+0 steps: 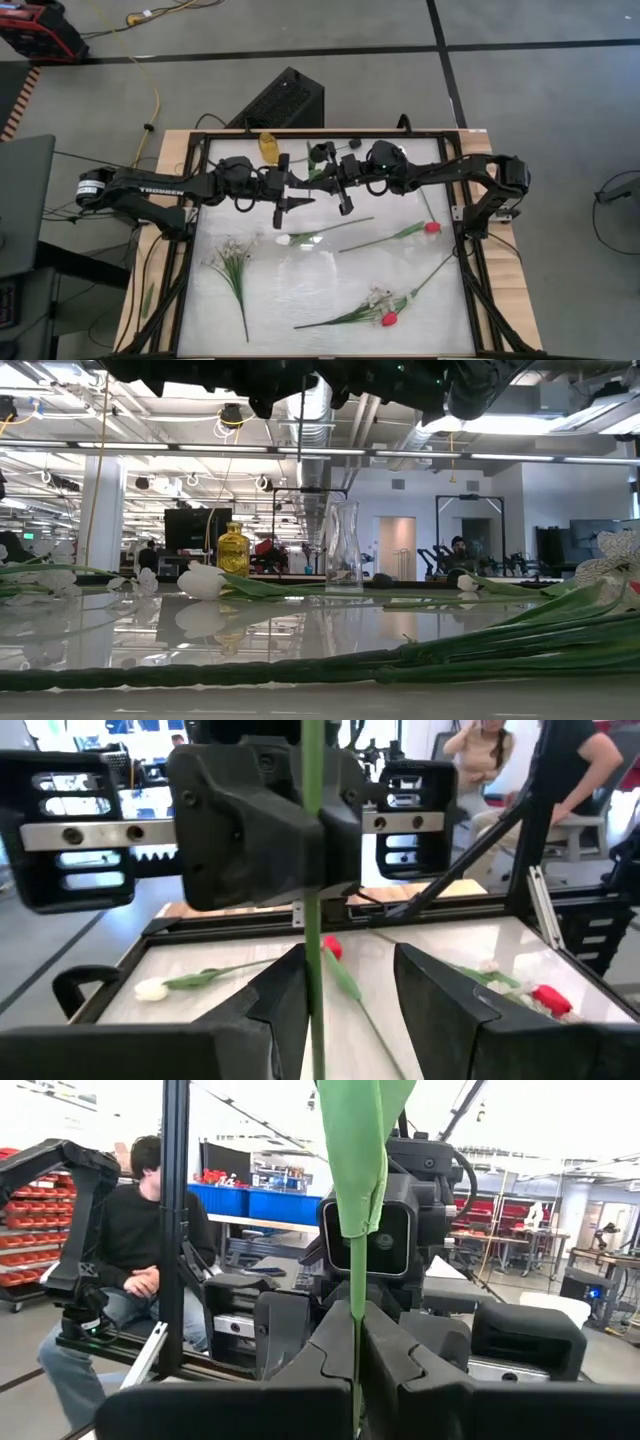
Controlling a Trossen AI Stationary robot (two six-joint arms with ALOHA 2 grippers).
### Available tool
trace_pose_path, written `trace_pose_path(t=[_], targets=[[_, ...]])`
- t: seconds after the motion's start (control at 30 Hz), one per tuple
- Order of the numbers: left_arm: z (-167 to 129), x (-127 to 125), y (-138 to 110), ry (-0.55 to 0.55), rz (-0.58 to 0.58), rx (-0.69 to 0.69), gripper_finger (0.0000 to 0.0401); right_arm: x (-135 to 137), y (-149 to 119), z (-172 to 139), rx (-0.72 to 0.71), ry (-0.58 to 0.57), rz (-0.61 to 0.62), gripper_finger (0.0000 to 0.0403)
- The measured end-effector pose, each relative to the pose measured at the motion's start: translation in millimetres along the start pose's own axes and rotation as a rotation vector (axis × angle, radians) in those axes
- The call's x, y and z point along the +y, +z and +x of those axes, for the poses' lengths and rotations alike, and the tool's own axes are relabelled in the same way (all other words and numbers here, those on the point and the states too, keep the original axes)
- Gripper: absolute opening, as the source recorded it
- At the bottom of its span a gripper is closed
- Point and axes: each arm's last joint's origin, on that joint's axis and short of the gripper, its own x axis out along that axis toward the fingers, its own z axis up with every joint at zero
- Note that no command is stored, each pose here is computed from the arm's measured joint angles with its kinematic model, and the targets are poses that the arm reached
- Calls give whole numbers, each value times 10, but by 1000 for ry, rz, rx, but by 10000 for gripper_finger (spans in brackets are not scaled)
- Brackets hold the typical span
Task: Sort flowers into vase by color
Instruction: Put the bottom black flower into the yellow flower vase
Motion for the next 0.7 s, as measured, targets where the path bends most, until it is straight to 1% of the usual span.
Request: trace_pose_path(t=[0.1,0.17,0.23,0.33,0.37,0.57,0.7], targets=[[4,-10,-10,17,16,11,119,1,-1,1,1,-1,16,29],[-7,-11,-1,19,18,11,100,2,-1,1,1,0,26,29],[-22,-10,18,23,32,4,73,1,0,1,1,0,26,28],[-29,-9,30,27,53,-1,20,5,-2,1,2,10,21,29],[-28,-9,28,27,52,-1,11,6,-4,1,4,14,12,33],[-28,-6,18,42,50,11,2,4,-6,0,5,13,-14,79],[-28,-8,17,41,52,12,1,-1,-4,-2,4,10,-25,118]])
